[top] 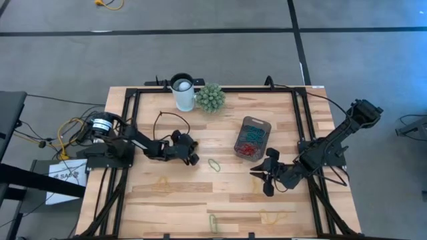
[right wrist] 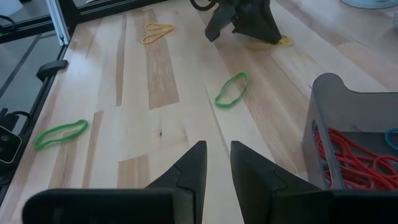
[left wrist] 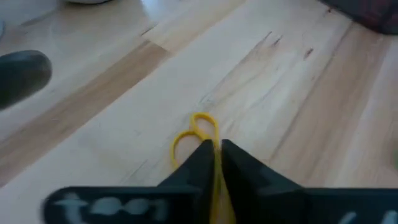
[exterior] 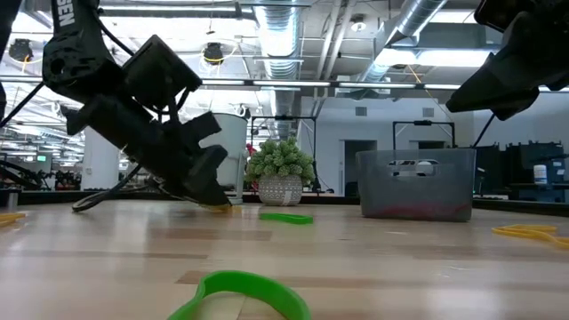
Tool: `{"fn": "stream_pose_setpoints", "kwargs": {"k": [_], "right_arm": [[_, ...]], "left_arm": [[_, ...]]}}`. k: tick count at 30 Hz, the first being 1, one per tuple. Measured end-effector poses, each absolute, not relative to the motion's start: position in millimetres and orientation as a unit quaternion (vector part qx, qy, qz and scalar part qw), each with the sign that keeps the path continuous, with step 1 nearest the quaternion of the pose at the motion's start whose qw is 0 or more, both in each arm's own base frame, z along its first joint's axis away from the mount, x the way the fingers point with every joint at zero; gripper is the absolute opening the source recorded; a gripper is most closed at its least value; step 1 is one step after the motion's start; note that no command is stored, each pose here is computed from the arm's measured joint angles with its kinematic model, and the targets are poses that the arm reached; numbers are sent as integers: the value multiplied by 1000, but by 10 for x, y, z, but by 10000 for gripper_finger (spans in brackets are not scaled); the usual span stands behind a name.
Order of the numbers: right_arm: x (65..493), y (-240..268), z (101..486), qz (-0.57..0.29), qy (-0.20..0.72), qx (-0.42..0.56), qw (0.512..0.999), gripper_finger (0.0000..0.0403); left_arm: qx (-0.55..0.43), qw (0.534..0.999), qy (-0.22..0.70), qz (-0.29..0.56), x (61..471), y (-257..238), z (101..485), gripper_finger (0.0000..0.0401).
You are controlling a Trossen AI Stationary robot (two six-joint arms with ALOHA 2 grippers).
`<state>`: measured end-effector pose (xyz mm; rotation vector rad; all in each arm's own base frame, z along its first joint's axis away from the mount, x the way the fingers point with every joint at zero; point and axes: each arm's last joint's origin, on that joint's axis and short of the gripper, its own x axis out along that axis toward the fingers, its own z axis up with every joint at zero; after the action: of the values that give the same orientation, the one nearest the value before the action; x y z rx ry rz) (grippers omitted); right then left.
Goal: Pick and place items into bin
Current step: Put the yellow rubber band into the black bin
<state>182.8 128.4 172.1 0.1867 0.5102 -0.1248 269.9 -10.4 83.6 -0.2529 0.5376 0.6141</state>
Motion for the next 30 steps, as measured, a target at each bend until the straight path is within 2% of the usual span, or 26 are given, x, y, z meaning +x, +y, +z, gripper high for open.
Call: {"fn": "stream_pose_setpoints", "kwargs": {"k": [6,12,15,19,22,25,30], "right_arm": [[1827,1283,1719,-62,253,91,961,66],[1826,1282,1718,-62,253,91,961,66],[1826,1282,1718,-63,253,91,961,66],[1818,1307,1711,-33,269,99,957,66],[1769,1392,1699,30,302,128,944,66],[1701,1478,1697,52,314,156,935,66],[1613,1576,1702,71,313,158,934,66]], "left_arm": [[-153,957,150,197,2896,-208,1232,3],[-80,992,51,87,3397,-346,1956,1],[-22,995,72,70,3654,-387,2318,1],[26,983,139,121,3812,-345,2647,1],[33,980,142,139,3836,-271,2719,0],[27,981,141,133,3847,-165,2720,0],[-4,981,152,118,4020,47,2432,0]]}}
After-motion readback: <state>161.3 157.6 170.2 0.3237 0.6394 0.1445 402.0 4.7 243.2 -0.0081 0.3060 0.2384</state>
